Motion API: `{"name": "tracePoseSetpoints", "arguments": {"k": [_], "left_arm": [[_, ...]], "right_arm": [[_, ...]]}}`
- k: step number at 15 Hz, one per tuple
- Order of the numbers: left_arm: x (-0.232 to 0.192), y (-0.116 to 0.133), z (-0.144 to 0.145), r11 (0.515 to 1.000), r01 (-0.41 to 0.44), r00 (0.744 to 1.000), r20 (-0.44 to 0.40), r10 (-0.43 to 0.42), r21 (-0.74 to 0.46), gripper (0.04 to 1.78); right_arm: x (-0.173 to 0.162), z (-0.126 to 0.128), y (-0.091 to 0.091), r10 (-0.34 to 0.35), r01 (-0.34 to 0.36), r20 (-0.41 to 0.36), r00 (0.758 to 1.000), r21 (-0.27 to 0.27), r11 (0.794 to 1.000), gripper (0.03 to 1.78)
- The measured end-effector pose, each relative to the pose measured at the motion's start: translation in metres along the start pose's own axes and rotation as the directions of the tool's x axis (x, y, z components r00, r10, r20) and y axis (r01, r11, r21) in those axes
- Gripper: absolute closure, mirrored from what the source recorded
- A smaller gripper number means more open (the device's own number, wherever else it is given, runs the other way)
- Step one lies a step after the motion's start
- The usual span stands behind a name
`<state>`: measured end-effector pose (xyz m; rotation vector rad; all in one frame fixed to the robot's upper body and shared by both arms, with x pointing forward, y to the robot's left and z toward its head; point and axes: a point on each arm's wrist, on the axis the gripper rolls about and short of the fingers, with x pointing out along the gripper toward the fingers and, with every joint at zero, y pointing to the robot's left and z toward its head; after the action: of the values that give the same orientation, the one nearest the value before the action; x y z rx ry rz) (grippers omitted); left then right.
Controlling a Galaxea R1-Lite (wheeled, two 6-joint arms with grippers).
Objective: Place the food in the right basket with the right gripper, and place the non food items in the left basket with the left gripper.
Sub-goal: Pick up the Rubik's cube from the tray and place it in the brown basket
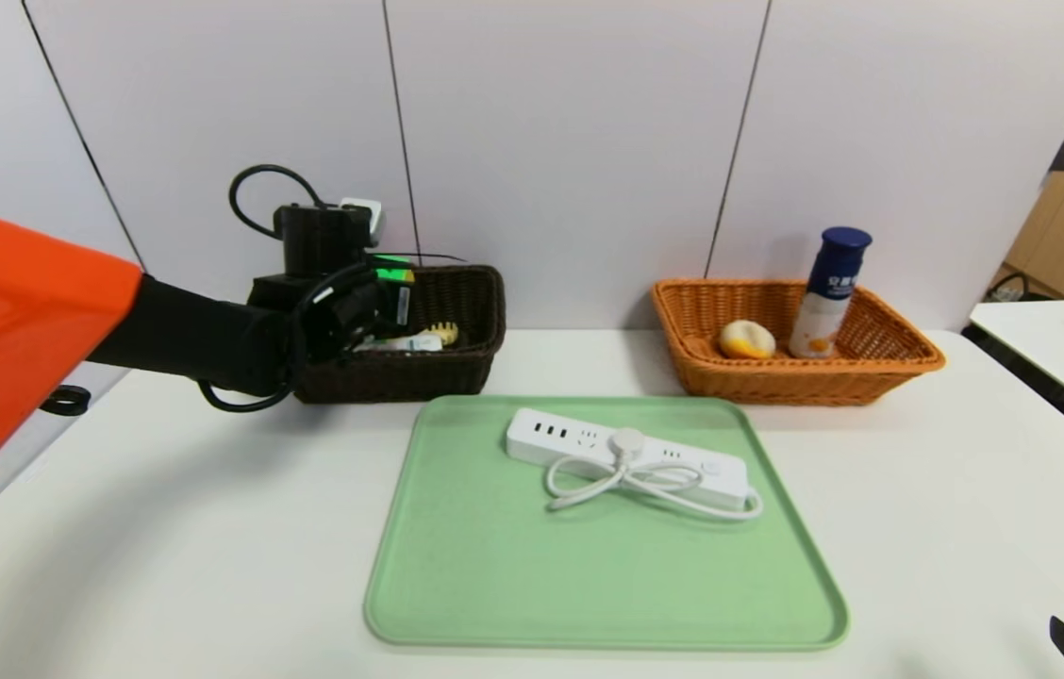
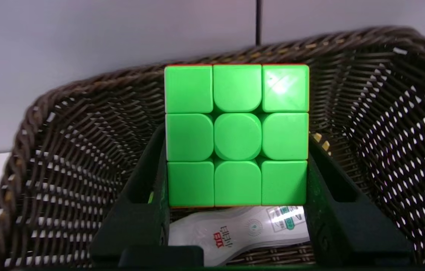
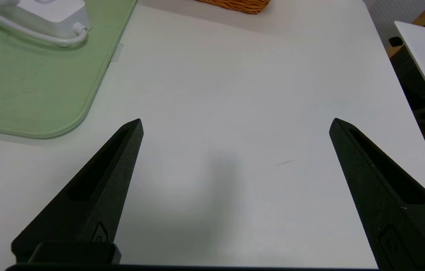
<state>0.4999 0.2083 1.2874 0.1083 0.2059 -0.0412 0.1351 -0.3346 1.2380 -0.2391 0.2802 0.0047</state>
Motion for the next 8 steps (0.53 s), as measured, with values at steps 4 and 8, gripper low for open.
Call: {"name": "tracePoseSetpoints", "arguments": {"k": [4, 8], "left_arm": [[0.0081, -0.0004, -0.01, 1.0, -0.004, 1.0, -0.014, 0.004, -0.005, 0.67], [0.0091, 0.0016, -0.0133, 1.0, -0.009, 1.0, -0.023, 0.009, -0.004, 0.45]], "right_arm": [[-0.0001, 0.0, -0.0001, -0.001, 0.001, 0.0, 1.0, 0.001, 1.0, 0.1], [-0.0005, 0.0007, -0.0004, -0.004, 0.004, 0.006, 1.0, 0.002, 1.0, 0.1]]}}
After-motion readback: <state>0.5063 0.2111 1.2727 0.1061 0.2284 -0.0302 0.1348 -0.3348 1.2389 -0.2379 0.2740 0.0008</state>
